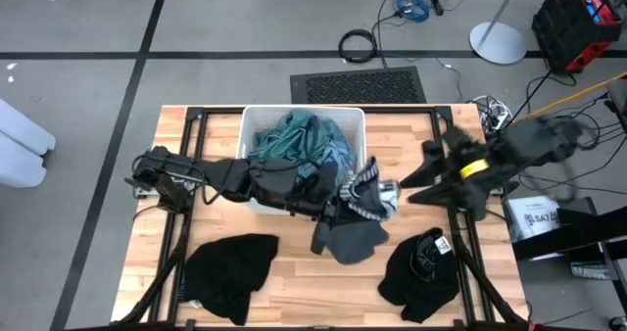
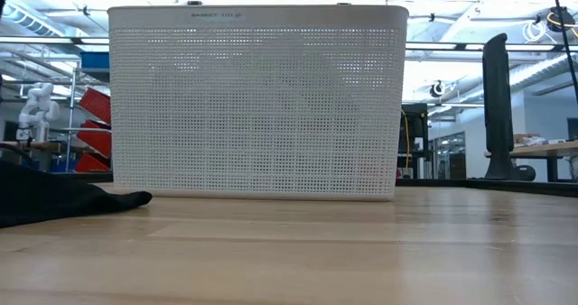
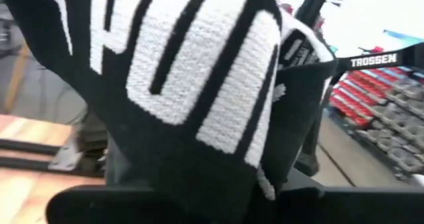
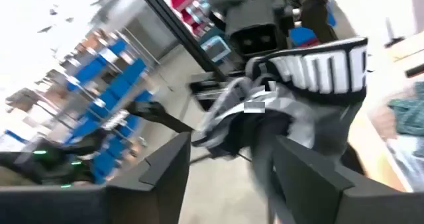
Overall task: Sort clothes
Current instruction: Put the gray boxer into the white laundry bin
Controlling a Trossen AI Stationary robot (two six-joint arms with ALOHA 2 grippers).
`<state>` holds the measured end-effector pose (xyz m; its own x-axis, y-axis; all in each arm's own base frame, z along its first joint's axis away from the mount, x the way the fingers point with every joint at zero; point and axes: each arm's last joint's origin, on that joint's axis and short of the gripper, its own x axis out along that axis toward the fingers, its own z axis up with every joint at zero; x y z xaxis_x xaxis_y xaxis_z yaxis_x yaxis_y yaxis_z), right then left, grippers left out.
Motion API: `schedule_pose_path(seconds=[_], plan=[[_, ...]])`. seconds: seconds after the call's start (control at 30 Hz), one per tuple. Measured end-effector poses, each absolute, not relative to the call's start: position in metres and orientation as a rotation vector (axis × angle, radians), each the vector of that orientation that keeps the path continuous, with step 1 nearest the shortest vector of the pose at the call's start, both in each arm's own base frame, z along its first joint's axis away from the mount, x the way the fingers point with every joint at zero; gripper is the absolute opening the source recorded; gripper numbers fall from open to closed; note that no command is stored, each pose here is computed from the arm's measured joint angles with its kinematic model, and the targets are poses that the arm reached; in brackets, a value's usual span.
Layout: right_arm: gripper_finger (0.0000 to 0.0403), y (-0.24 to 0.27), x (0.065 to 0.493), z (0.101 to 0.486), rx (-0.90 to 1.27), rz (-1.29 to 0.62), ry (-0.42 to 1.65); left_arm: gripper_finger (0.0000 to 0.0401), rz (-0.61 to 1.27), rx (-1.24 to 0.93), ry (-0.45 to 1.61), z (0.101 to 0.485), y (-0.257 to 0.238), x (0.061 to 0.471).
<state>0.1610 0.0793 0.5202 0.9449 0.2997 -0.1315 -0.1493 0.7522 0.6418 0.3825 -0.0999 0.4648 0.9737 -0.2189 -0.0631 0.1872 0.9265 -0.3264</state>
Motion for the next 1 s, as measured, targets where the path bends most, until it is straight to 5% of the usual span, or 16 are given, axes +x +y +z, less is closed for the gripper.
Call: schedule_pose_path(seconds=[0.27, 0.6, 1.0], plan=[[0.0219, 0.065, 0.125, 0.533, 0.676, 0.303, 0.155, 0.0023, -0.065, -0.325, 0.071, 0.493, -0.068, 0.348], [0.0213, 0.067, 0.129, 0.530, 0.611, 0.296, 0.168, 0.0023, 0.253, -0.243, 0.007, 0.544, 0.002, 0.281], [0.0212, 0.068, 0.132, 0.528, 0.552, 0.268, 0.172, 0.0023, 0.425, -0.257, 0.569, 0.475, 0.067, 0.293]])
